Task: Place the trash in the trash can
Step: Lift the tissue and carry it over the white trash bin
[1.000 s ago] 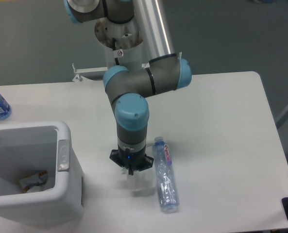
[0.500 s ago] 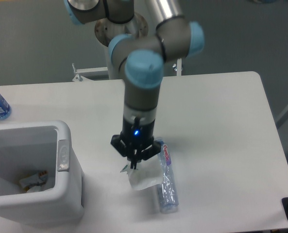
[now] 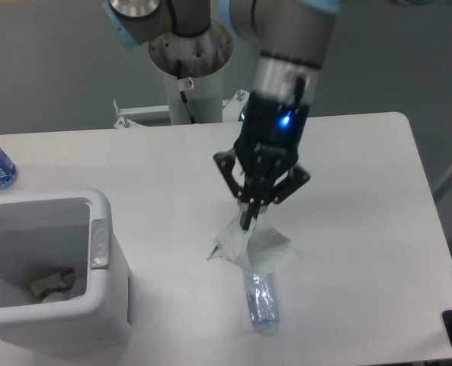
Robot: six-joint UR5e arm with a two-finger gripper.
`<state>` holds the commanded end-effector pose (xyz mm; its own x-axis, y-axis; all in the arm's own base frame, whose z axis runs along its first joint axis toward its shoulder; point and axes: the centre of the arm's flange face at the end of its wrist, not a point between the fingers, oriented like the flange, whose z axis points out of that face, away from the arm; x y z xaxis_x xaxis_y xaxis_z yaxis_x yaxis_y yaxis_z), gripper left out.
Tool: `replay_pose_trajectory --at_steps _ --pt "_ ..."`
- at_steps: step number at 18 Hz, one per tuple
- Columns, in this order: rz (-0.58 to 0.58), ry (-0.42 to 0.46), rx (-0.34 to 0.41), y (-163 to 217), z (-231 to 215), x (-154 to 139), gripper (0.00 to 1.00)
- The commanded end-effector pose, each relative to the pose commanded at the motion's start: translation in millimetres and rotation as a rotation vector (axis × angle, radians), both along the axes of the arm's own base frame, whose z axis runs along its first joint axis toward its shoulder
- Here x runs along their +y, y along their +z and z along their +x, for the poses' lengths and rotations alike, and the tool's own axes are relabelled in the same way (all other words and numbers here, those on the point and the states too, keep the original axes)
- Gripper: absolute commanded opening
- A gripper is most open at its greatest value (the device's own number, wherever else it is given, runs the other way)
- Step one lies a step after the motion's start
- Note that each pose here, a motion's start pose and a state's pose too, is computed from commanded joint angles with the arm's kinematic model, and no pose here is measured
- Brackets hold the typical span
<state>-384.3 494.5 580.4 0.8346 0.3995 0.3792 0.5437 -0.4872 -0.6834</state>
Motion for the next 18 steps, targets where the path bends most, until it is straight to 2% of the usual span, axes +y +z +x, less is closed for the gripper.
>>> replay_pose_trajectory --at_steps 6,12,18 --pt "0.014 -0.021 -0.044 9 34 24 0.0" --pt "0.004 -0.152 -0.056 3 106 68 0.0" --pt "-0.046 -0.284 -0.096 -31 178 108 0.0"
